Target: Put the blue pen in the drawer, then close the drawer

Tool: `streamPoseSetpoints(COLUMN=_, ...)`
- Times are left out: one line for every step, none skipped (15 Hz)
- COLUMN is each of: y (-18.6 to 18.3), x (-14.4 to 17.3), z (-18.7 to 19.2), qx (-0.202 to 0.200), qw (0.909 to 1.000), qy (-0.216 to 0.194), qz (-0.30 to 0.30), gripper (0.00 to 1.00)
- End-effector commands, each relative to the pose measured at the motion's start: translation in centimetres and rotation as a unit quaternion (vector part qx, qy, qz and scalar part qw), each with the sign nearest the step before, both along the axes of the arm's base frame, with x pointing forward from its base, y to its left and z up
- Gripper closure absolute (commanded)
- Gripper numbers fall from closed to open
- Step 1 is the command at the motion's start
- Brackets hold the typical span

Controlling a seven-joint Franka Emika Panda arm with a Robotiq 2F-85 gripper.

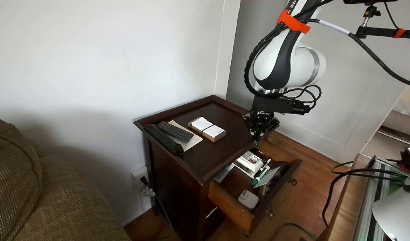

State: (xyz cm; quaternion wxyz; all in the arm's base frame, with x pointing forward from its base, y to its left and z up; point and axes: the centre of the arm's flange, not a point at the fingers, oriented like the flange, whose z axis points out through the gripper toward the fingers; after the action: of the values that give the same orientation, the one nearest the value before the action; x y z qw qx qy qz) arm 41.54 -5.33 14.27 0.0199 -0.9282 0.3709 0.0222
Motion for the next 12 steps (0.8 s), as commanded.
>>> streamPoseSetpoints(y=-1.2, x=-1.8, z=-1.3, qx=0.012, qw=0.9986, qy=0.019, qz=-0.048, gripper=0.97)
streamPoseSetpoints(y=-1.6, x=-2.2, z=-1.7, qx=0.012, qw=0.9978, qy=0.026, qz=-0.059, gripper=0.97)
streamPoseSetpoints(y=-1.8, x=-2.5, z=-2.0, qx=0.015, qw=0.997, qy=0.032, qz=-0.069, gripper=0.97)
streamPoseSetpoints(y=-2.1, x=-2.9, z=-2.4, qx=0.015, qw=0.9963, qy=0.036, qz=-0.077, gripper=0.97)
streamPoseSetpoints(y=-2.4, x=-3.3, z=-2.8, qx=0.017, qw=0.9954, qy=0.04, qz=-0.085, gripper=0.97)
streamPoseSetpoints(y=-2.5, x=-3.6, z=-3.3, qx=0.019, qw=0.9946, qy=0.045, qz=-0.092, gripper=0.97)
streamPoseSetpoints(y=-2.6, x=-3.9, z=-4.0, qx=0.023, qw=0.9934, qy=0.051, qz=-0.101, gripper=0.97)
streamPoseSetpoints(y=-2.8, x=-4.2, z=-4.6, qx=0.024, qw=0.9922, qy=0.053, qz=-0.111, gripper=0.97)
streamPoseSetpoints(y=-2.9, x=-4.6, z=-5.2, qx=0.027, qw=0.9908, qy=0.056, qz=-0.12, gripper=0.97)
streamPoseSetpoints(y=-3.1, x=-5.1, z=-5.7, qx=0.026, qw=0.9894, qy=0.056, qz=-0.132, gripper=0.97)
streamPoseSetpoints(y=-3.3, x=-5.4, z=-6.2, qx=0.026, qw=0.9882, qy=0.056, qz=-0.14, gripper=0.97)
streamPoseSetpoints(y=-3.7, x=-5.5, z=-6.9, qx=0.025, qw=0.9869, qy=0.055, qz=-0.15, gripper=0.97)
